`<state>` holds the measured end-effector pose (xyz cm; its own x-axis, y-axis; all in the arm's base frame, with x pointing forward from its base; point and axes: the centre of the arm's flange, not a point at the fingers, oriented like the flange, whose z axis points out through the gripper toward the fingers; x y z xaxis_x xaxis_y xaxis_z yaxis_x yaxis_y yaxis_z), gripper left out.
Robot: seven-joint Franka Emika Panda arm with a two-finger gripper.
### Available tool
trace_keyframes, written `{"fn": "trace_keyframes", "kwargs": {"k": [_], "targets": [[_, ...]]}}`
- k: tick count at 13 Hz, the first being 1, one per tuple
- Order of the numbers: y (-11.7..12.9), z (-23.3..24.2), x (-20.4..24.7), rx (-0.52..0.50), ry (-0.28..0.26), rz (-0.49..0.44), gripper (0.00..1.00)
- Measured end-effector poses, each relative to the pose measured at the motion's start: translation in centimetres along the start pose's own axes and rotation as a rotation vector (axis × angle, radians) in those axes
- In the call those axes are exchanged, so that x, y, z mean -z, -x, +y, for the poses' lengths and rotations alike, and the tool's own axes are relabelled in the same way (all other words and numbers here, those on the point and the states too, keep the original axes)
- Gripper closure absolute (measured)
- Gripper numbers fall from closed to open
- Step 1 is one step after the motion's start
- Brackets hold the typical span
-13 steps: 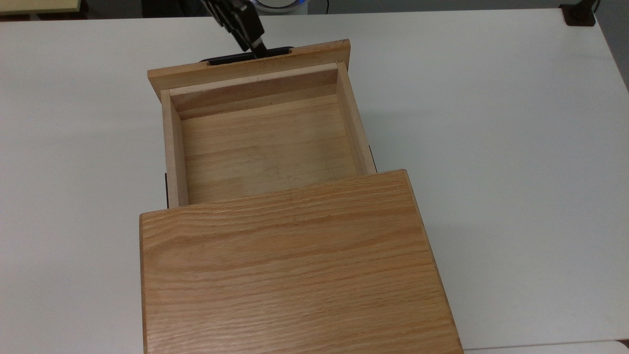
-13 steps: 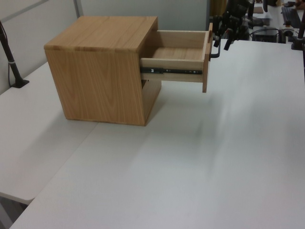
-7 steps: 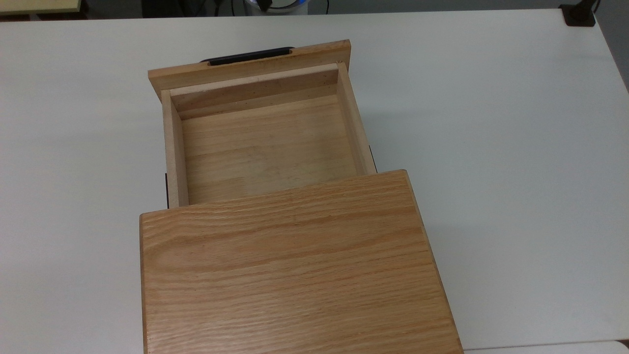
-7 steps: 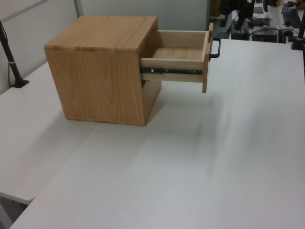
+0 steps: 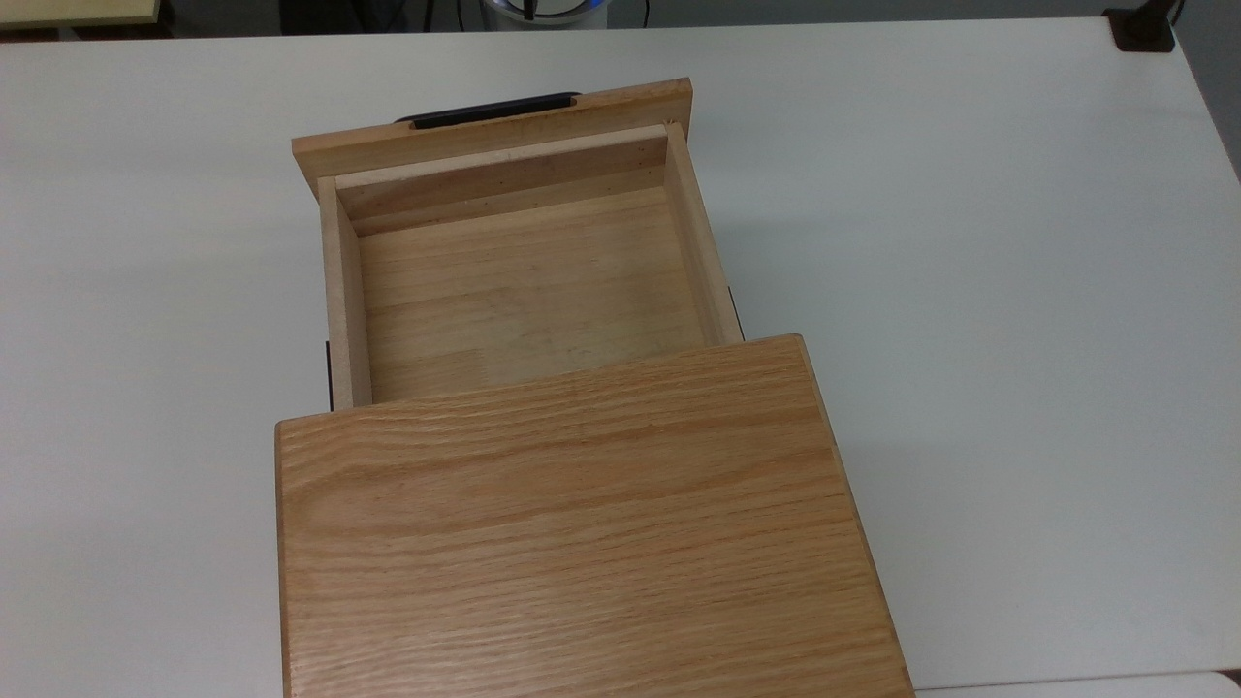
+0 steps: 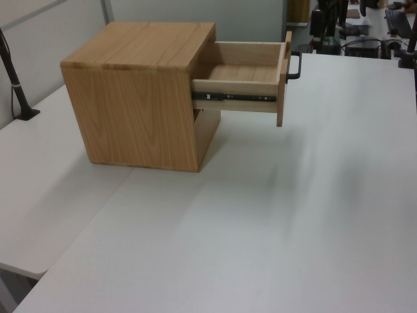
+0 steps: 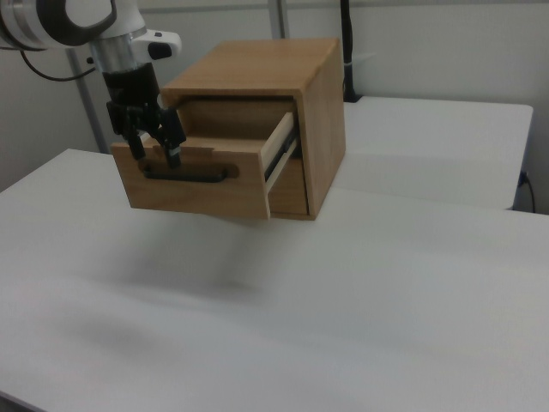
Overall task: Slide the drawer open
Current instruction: 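Release the handle and lift the gripper away from the drawer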
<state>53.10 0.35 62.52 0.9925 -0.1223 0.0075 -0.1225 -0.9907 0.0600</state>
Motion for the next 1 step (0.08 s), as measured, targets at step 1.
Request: {"fn": "trace_keyframes", "kwargs": {"k": [1], "targets": [[-0.03, 0.11, 0.16, 0.000, 0.000, 0.003, 0.00]]}}
